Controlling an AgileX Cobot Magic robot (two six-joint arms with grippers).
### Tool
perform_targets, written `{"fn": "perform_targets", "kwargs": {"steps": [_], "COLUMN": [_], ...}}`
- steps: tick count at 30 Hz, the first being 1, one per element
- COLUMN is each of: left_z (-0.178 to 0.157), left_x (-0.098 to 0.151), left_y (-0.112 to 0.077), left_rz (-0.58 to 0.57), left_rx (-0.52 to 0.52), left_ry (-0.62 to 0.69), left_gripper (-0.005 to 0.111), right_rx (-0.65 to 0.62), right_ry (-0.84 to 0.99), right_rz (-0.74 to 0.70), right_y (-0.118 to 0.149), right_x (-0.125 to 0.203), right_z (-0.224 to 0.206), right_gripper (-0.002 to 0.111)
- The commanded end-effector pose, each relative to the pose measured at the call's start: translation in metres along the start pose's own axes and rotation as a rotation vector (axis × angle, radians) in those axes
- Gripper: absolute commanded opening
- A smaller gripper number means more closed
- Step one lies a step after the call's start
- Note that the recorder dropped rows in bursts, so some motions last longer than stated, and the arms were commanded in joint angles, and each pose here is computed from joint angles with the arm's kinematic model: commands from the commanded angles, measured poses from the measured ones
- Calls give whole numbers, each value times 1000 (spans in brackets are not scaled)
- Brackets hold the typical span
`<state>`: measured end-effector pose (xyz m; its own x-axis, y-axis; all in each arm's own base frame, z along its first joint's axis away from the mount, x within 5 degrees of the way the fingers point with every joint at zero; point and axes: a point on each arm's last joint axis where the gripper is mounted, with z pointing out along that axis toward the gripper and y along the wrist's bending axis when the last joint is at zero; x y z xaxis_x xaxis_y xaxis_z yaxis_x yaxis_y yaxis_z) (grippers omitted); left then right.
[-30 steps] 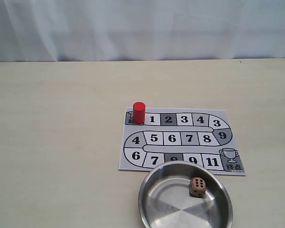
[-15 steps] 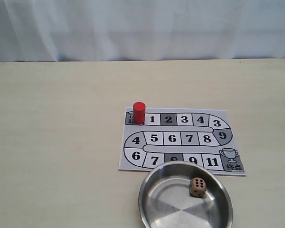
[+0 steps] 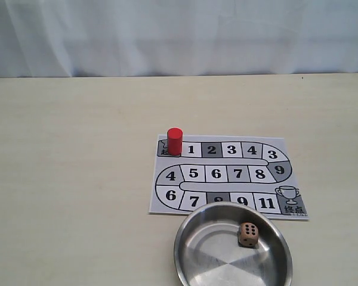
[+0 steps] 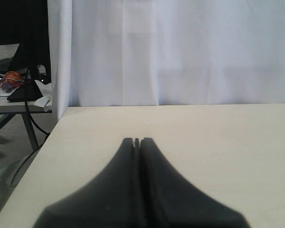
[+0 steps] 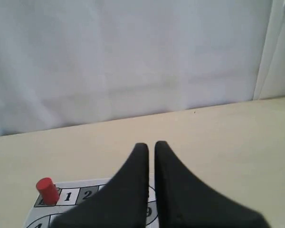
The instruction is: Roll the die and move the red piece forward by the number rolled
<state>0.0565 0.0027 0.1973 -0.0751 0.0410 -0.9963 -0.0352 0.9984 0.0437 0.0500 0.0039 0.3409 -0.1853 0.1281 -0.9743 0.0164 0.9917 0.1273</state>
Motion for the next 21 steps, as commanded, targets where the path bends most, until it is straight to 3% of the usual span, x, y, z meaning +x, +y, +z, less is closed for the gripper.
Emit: {"fn": "perform_targets", "kwargs": {"steps": [1, 4, 7, 17, 21], "left_z": [0, 0, 0, 0, 0], "left_x": [-3, -3, -3, -3, -3], "left_y": [0, 0, 0, 0, 0], "left_rz": [-4, -4, -4, -4, -4], "left_rx": [1, 1, 1, 1, 1], "left_ry": [-18, -18, -18, -18, -18], "left_gripper": [0, 0, 0, 0, 0], "right_rx": [-53, -40, -51, -69, -86], "right_ry": [51, -14, 38, 535, 633], "right_rz": [71, 67, 100, 81, 116], "right_y": [7, 5, 6, 7, 9], "right_x": [-24, -35, -34, -13, -8], "right_z": [11, 25, 37, 77, 87], "right_gripper": [4, 4, 4, 4, 4]}}
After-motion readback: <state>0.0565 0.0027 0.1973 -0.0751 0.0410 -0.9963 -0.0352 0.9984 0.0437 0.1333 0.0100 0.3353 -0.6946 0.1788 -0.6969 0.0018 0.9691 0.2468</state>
